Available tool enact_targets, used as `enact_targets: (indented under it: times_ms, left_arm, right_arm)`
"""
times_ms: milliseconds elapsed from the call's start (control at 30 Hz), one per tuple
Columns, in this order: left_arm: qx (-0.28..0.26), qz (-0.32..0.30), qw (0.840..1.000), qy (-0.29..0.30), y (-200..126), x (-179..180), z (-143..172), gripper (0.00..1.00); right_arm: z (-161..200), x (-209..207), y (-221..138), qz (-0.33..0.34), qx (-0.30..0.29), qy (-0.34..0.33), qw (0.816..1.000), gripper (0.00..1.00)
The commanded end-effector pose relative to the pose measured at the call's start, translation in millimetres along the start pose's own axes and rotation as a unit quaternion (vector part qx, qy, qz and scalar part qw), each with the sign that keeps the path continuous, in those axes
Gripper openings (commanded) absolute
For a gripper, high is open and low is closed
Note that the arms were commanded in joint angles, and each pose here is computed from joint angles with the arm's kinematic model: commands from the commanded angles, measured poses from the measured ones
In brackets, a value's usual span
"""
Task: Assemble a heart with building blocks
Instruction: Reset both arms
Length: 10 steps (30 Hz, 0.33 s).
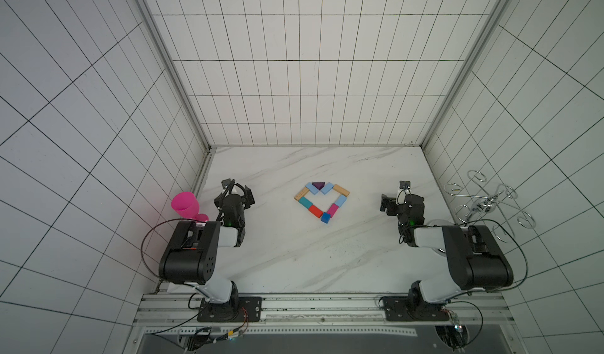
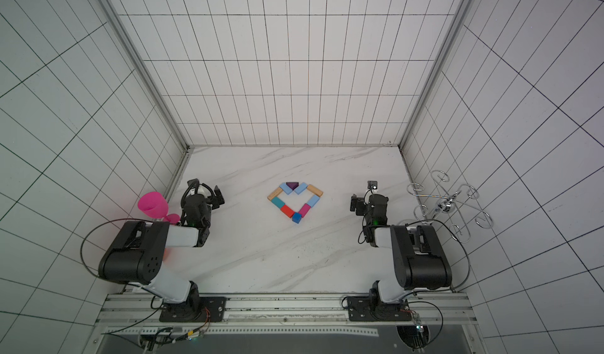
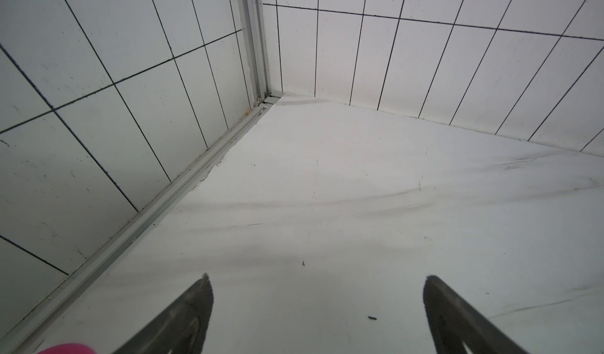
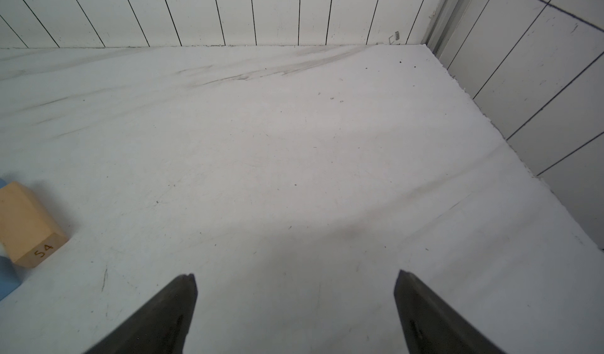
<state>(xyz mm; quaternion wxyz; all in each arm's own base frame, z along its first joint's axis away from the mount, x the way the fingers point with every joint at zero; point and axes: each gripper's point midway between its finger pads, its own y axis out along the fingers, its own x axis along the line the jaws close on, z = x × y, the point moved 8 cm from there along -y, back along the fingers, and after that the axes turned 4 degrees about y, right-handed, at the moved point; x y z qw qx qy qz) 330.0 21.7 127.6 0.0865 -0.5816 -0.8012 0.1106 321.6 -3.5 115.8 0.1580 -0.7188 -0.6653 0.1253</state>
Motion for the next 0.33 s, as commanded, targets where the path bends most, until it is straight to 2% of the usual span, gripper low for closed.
enact_targets:
  times_ms: [0, 300]
  left_arm:
    - [-0.010, -0.014, 1.000, -0.007, 0.3, 2.4, -9.9, 0.99]
    - [-0.009, -0.011, 1.000, -0.009, 0.8, 2.7, -10.2, 0.99]
  right_arm:
    - [-9.1, -1.2, 1.6, -0.006, -0.018, 0.004, 1.000, 0.98]
    - [-9.0, -1.1, 1.5, -0.006, -0.020, 0.002, 1.000, 0.98]
